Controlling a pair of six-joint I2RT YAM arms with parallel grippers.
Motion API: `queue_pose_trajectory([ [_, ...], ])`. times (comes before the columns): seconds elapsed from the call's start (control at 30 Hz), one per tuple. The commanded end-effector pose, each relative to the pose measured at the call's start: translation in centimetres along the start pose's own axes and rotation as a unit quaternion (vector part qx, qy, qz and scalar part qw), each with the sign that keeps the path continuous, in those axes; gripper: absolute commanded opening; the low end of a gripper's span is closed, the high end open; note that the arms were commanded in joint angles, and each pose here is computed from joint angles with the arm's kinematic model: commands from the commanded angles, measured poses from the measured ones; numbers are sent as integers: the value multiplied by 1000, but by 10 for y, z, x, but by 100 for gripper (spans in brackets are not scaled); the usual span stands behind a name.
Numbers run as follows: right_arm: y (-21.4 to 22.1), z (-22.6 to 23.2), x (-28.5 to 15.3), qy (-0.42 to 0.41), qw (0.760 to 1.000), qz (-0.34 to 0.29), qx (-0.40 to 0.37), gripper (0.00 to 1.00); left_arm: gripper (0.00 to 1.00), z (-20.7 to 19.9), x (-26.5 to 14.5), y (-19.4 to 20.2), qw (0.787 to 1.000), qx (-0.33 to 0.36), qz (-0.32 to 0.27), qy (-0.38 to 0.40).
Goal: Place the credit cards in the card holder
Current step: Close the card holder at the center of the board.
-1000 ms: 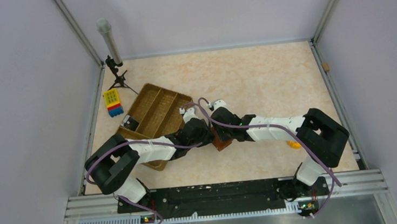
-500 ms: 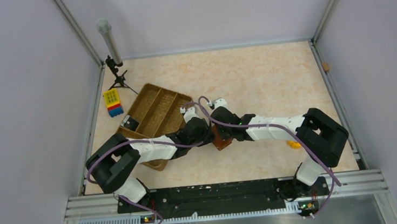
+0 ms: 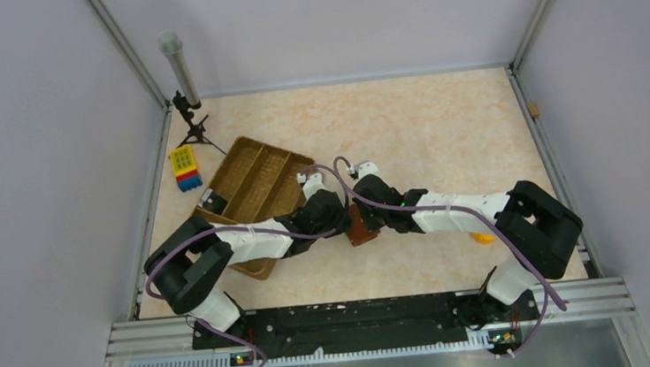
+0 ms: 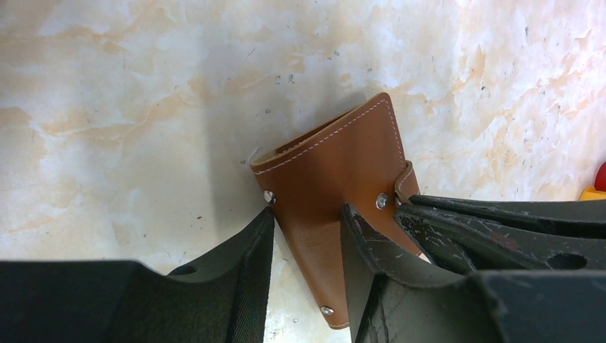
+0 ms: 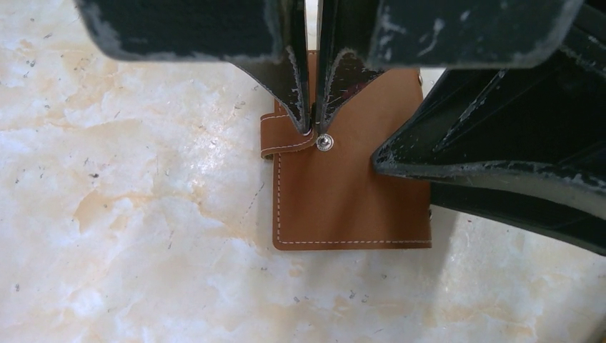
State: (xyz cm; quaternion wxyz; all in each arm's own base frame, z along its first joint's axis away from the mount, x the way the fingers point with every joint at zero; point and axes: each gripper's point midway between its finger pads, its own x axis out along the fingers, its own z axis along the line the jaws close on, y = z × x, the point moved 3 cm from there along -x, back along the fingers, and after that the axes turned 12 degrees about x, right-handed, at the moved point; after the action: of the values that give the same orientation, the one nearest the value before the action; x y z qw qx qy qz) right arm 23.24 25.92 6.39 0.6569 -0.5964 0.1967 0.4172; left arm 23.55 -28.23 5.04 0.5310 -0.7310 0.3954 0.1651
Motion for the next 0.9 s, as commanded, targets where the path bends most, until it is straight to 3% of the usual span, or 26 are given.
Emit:
queue_pose_trajectory([
  [0.0,-9,7,-7,-28,999,-15,4,0,40,34,4,31,995,40,57,-67],
  [0.87,-19,13,0,-37,999,-39,-9,0,35,35,8,34,994,48,67,-75],
])
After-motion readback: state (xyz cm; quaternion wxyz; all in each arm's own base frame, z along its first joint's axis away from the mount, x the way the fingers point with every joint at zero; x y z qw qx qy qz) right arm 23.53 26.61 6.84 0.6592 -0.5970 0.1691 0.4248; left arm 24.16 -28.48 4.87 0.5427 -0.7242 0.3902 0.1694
